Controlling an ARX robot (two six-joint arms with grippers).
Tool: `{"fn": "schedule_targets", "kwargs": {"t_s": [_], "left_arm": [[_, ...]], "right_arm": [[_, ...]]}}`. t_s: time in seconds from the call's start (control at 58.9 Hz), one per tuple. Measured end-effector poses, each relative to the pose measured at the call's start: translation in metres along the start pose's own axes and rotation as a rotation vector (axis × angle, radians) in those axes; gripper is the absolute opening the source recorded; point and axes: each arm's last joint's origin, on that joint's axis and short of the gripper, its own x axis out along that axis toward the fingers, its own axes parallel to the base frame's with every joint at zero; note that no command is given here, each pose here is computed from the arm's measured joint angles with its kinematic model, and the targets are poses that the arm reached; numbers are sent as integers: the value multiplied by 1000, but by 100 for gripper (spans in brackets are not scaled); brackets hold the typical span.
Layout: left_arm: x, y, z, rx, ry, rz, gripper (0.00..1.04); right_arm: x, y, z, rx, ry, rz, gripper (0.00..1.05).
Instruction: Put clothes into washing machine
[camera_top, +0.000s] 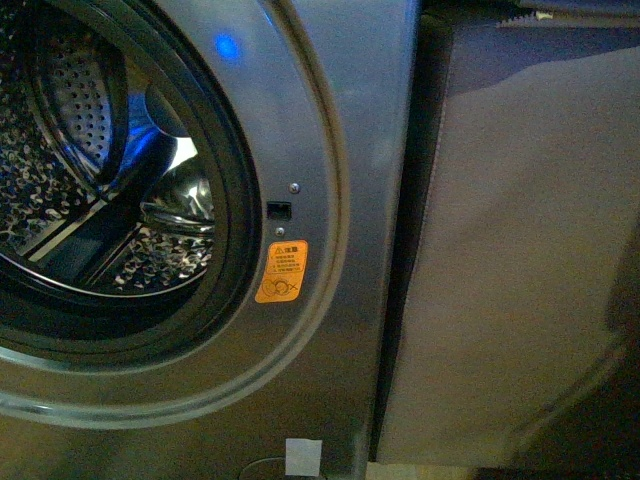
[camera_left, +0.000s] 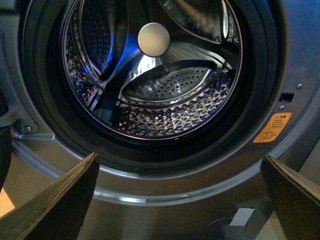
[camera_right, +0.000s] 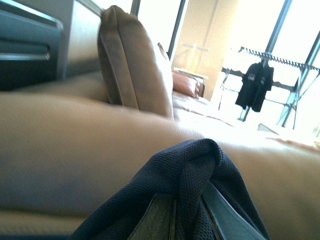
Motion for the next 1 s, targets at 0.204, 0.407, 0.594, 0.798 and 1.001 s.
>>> {"fn": "schedule_targets", "kwargs": {"t_s": [0.204,0.407,0.594,0.798,1.001], "left_arm": [[0,0,0,0,0,0,98],[0,0,0,0,0,0,98],[0,0,0,0,0,0,98],[0,0,0,0,0,0,98],[0,0,0,0,0,0,98]], "right_arm": [[36,46,107,84,-139,148,5],[58,108,169,203,-146,346,5],[84,176,195,236,-104,465,5],[100,226,221,255,-111,550,5],[98,223,227,260,-129,546,5]]}}
